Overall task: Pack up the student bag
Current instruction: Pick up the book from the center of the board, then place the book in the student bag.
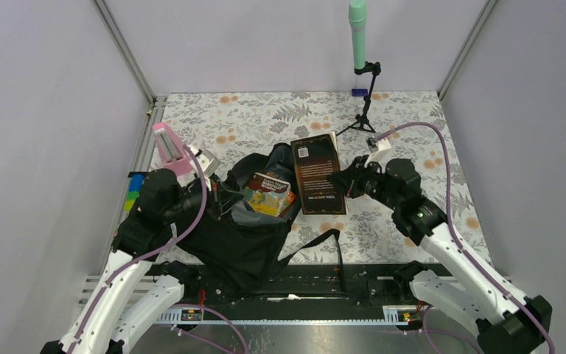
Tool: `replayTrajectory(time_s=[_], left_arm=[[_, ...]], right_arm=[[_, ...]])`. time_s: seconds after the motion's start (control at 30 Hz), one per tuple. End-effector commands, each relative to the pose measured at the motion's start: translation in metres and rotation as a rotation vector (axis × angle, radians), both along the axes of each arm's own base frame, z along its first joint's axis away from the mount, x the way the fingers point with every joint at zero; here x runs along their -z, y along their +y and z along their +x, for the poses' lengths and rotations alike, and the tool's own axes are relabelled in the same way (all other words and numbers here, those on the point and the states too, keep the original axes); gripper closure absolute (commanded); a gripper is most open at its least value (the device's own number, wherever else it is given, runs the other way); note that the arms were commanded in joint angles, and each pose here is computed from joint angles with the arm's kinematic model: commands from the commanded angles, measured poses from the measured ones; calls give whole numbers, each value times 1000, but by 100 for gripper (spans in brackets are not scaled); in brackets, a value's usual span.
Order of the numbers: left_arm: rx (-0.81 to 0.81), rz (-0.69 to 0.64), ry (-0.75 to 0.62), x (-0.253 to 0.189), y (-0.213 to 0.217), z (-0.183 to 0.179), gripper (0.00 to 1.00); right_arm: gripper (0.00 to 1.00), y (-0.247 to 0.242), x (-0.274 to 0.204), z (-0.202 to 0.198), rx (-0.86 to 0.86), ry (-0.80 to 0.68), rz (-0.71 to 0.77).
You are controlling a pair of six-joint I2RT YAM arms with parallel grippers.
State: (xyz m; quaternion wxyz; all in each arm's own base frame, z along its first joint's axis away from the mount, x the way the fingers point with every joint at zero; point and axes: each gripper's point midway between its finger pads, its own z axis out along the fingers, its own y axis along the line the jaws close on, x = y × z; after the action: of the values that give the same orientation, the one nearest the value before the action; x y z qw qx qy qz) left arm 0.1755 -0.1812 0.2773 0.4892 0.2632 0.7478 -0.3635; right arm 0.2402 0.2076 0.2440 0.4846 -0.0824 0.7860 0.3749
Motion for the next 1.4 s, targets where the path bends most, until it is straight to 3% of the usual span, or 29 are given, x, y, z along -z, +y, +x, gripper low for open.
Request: replayTrajectory(time_s=[0.0, 0.17, 0.5, 0.7, 0.77, 0.93, 1.17, 1.37], left_arm=[[23, -81, -135, -27, -2, -9, 100], [6, -89, -112, -15, 2, -14, 100], [15, -79, -113, -16, 2, -15, 100], [-321, -24, -159, -18, 43, 26, 100], [-358, -24, -176, -19, 47, 33, 100], [-265, -42, -191, -29, 31, 32, 100], [-236, -24, -231, -41, 26, 38, 100], [-141, -63, -233, -47, 8, 35, 100]], right_arm=[[100, 33, -58, 10, -128, -183, 165], [100, 65, -60, 16, -271, -161, 195], [100, 117, -5, 14, -501, -34, 111], [100, 111, 21, -5, -586, 68, 21], [100, 113, 27, -12, -638, 105, 6], [100, 127, 34, -19, -745, 190, -17], [100, 154, 51, -9, -769, 271, -42], [100, 201, 81, -7, -796, 365, -33]])
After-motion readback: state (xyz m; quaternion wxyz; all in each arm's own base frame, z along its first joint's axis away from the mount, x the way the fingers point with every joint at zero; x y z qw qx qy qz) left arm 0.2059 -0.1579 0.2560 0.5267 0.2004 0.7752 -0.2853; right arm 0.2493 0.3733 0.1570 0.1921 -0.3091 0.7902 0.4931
